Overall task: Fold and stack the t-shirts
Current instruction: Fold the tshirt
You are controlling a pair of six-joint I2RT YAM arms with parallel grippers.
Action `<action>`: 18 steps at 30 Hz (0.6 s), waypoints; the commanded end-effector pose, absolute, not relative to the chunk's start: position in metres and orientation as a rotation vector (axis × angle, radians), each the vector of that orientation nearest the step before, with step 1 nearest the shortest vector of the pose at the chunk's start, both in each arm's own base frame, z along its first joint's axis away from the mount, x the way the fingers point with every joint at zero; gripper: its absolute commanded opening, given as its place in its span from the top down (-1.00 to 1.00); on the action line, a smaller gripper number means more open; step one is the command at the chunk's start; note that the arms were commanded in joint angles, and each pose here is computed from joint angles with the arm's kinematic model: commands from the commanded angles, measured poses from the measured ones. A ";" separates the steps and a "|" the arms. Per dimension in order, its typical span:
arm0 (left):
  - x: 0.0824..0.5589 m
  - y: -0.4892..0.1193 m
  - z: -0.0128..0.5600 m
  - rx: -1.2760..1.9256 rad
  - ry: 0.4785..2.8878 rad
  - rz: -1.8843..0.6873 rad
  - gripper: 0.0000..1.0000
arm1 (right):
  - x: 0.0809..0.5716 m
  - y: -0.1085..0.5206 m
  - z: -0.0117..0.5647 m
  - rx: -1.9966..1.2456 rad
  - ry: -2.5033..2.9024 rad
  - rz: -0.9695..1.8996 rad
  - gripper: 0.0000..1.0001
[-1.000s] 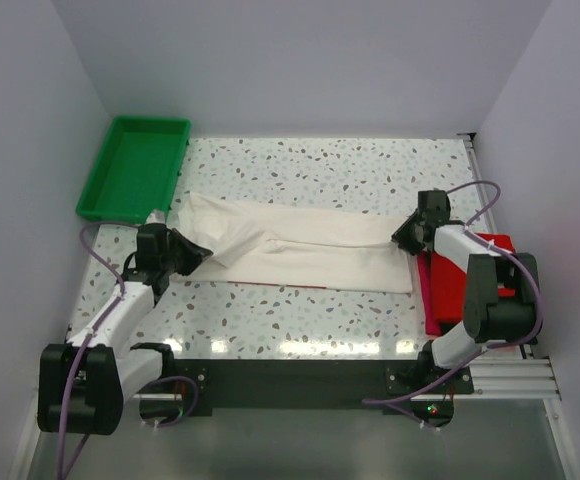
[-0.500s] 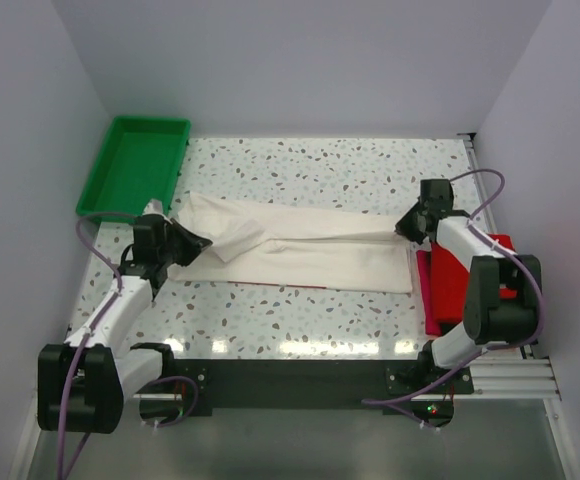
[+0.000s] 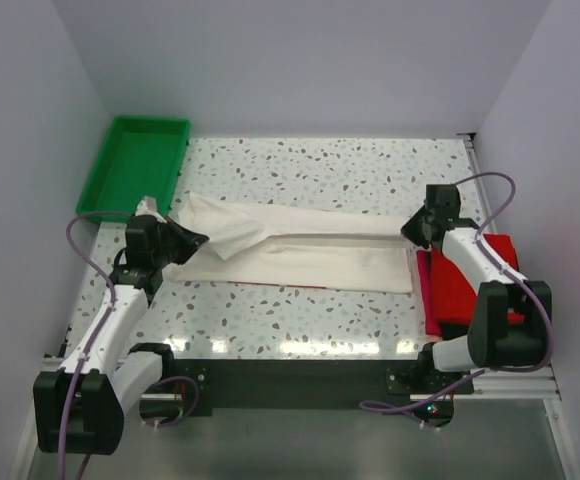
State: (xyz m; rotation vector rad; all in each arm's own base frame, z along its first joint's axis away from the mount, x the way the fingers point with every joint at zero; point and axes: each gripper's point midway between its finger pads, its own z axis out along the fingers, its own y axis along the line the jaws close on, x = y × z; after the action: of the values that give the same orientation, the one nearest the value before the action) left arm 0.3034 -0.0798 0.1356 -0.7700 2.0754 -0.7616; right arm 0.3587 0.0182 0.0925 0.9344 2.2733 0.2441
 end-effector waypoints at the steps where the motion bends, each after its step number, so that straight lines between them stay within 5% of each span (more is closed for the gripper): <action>1: 0.297 -0.082 0.137 -0.727 2.078 -0.776 1.00 | 0.348 0.013 0.084 0.941 2.286 0.213 1.00; 12: 0.273 -0.091 0.103 -0.724 2.133 -0.830 1.00 | 0.326 0.028 0.076 0.895 2.278 0.333 0.14; 18: 0.266 -0.090 0.091 -0.734 2.140 -0.828 1.00 | 0.324 0.082 0.109 0.637 2.207 0.477 0.11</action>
State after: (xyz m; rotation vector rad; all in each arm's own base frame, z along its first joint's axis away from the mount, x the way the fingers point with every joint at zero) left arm 0.2632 -0.0880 0.0862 -0.7750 2.1698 -0.7993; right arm 0.3107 0.0463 0.0747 0.8372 2.3033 0.3640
